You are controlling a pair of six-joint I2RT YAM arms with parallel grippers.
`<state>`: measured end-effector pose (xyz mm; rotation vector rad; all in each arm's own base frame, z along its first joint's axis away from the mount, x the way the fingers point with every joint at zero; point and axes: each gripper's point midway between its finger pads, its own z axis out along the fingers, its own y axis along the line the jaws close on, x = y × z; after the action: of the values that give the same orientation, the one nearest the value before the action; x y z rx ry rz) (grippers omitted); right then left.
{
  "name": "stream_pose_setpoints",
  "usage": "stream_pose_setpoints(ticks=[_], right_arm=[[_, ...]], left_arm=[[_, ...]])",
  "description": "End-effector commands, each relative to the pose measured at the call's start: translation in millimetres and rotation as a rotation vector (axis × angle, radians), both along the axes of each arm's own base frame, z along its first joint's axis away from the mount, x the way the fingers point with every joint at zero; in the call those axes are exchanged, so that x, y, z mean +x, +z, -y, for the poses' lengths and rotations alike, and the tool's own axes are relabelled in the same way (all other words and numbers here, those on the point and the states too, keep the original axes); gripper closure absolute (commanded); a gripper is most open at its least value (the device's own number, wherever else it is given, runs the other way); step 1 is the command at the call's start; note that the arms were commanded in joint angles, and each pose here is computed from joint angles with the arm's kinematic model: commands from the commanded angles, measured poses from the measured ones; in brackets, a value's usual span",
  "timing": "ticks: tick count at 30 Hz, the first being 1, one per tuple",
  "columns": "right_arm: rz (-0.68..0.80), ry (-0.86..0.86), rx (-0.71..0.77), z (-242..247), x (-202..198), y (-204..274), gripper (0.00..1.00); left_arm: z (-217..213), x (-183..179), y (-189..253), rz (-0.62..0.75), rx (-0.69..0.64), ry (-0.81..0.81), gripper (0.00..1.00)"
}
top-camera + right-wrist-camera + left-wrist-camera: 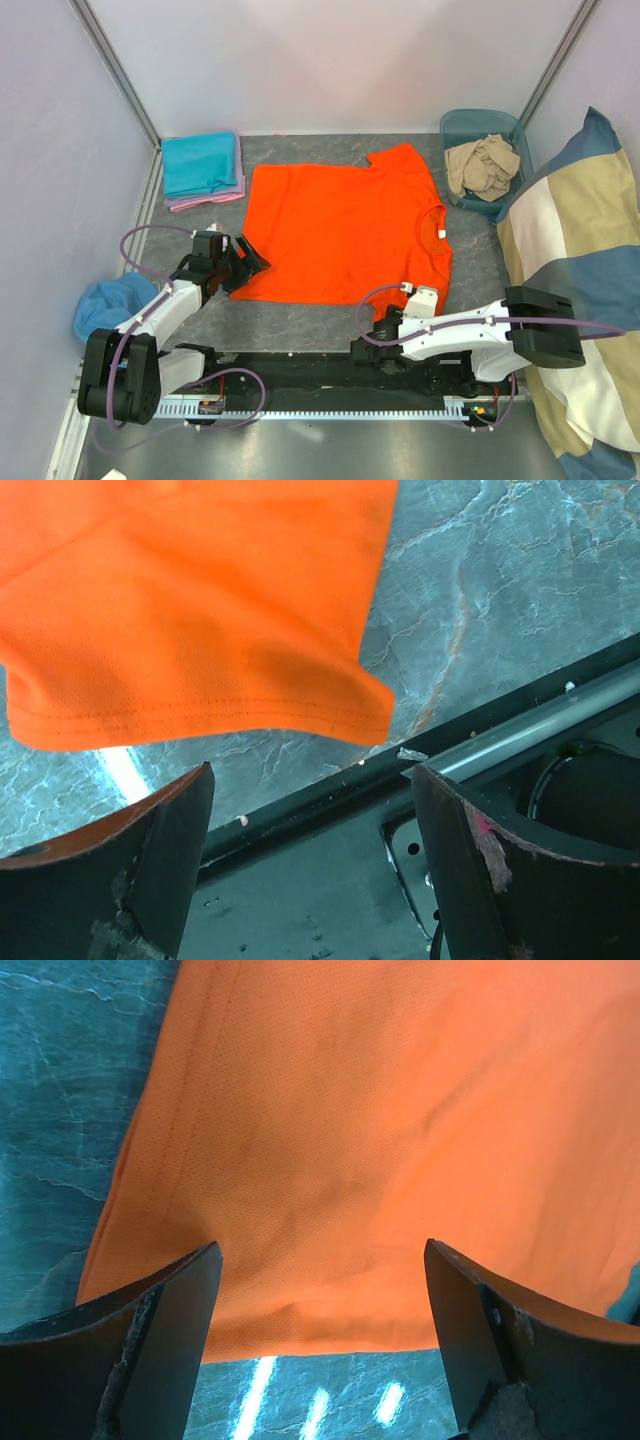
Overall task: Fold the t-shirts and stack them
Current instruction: Grap the side of the flattened tshirt closest away from the robot with both arms
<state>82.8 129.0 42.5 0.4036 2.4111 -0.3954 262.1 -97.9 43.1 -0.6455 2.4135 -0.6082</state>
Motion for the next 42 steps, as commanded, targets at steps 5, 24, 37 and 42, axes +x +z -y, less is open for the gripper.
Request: stream_pose_setpoints(ticks=[5,24,37,42], right_arm=[[0.144,-0.125,0.115,-8,15,14,0.11],[0.114,-0.109,-0.039,34,70,25,0.08],[-0.106,-0.012,-0.027,12,58,-24,0.04],[-0.122,0.01,0.011,4,57,-33,0.04]], left_arm=[[7,6,6,0.032,-0.039,-0.013,0.12],[1,6,-2,0.003,0.0,-0.005,0.12],[0,7,-3,0.0,0.01,-0.002,0.12],[0,7,-3,-0.001,0.01,-0.002,0.12]])
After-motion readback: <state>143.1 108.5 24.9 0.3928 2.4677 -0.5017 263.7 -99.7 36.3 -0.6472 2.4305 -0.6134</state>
